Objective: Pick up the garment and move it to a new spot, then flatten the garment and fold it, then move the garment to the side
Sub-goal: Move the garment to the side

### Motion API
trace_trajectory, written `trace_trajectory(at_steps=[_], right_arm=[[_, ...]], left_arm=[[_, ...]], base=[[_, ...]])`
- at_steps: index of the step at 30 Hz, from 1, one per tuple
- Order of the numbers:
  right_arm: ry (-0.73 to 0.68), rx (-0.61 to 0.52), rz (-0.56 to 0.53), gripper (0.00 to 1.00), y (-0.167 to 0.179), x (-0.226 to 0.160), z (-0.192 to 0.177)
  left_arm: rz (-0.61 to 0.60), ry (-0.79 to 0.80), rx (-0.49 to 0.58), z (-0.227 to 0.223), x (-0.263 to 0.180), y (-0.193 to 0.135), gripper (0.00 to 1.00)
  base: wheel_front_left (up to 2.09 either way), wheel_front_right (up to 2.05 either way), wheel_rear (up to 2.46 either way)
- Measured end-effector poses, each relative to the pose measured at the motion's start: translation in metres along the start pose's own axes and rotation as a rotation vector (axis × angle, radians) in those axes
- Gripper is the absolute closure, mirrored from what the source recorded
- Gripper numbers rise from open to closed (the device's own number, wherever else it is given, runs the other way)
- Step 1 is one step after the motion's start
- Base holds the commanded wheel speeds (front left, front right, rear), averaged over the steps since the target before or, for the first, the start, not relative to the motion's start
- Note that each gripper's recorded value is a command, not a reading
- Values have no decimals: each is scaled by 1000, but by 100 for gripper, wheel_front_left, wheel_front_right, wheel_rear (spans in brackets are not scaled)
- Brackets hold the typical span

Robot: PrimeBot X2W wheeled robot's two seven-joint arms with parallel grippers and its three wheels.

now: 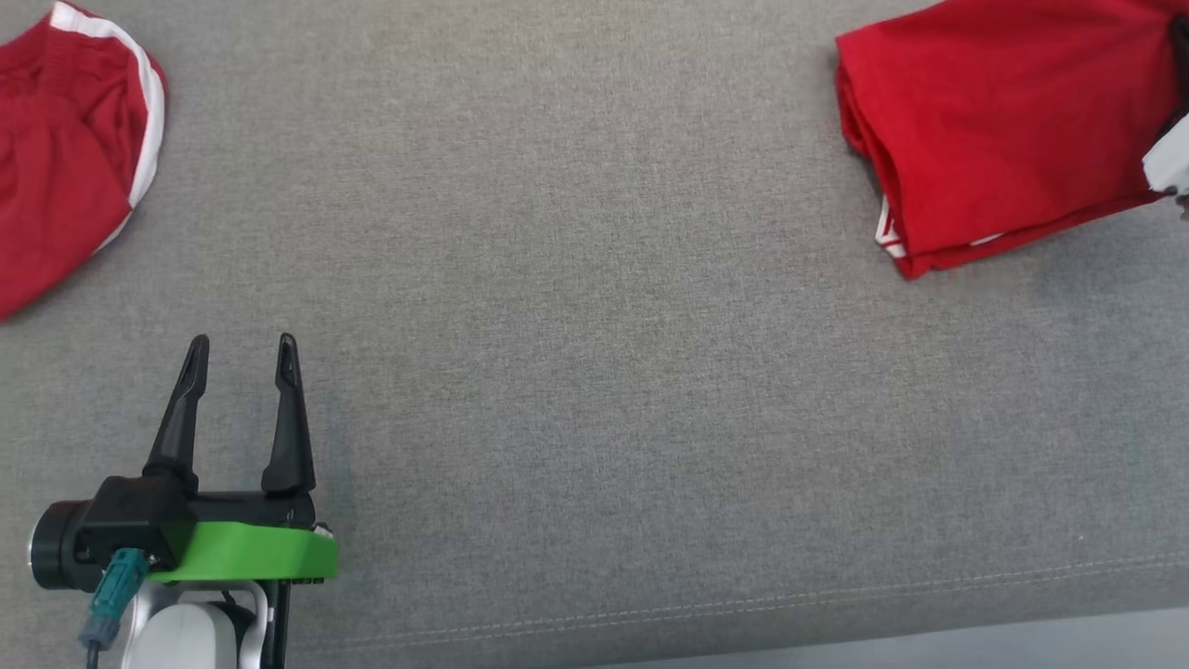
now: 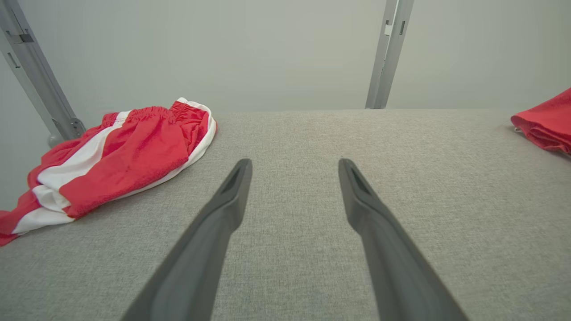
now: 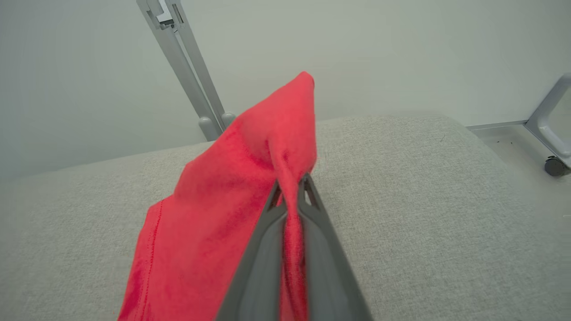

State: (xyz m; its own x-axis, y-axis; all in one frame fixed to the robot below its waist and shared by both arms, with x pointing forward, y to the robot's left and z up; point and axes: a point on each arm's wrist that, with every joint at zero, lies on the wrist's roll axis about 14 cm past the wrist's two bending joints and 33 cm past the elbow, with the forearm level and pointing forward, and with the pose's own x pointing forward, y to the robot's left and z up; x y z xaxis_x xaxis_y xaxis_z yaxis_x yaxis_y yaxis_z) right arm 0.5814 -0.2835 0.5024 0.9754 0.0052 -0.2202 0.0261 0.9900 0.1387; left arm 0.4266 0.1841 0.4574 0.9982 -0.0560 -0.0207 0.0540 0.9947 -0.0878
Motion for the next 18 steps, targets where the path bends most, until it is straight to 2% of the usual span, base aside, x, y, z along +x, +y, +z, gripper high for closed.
trace_trajectory(at_steps=[18], right_arm=[[31, -119, -190, 100, -81, 18, 1]], left_arm=[[-74, 70, 38, -41, 35, -7, 0]], base=[[0, 0, 0]])
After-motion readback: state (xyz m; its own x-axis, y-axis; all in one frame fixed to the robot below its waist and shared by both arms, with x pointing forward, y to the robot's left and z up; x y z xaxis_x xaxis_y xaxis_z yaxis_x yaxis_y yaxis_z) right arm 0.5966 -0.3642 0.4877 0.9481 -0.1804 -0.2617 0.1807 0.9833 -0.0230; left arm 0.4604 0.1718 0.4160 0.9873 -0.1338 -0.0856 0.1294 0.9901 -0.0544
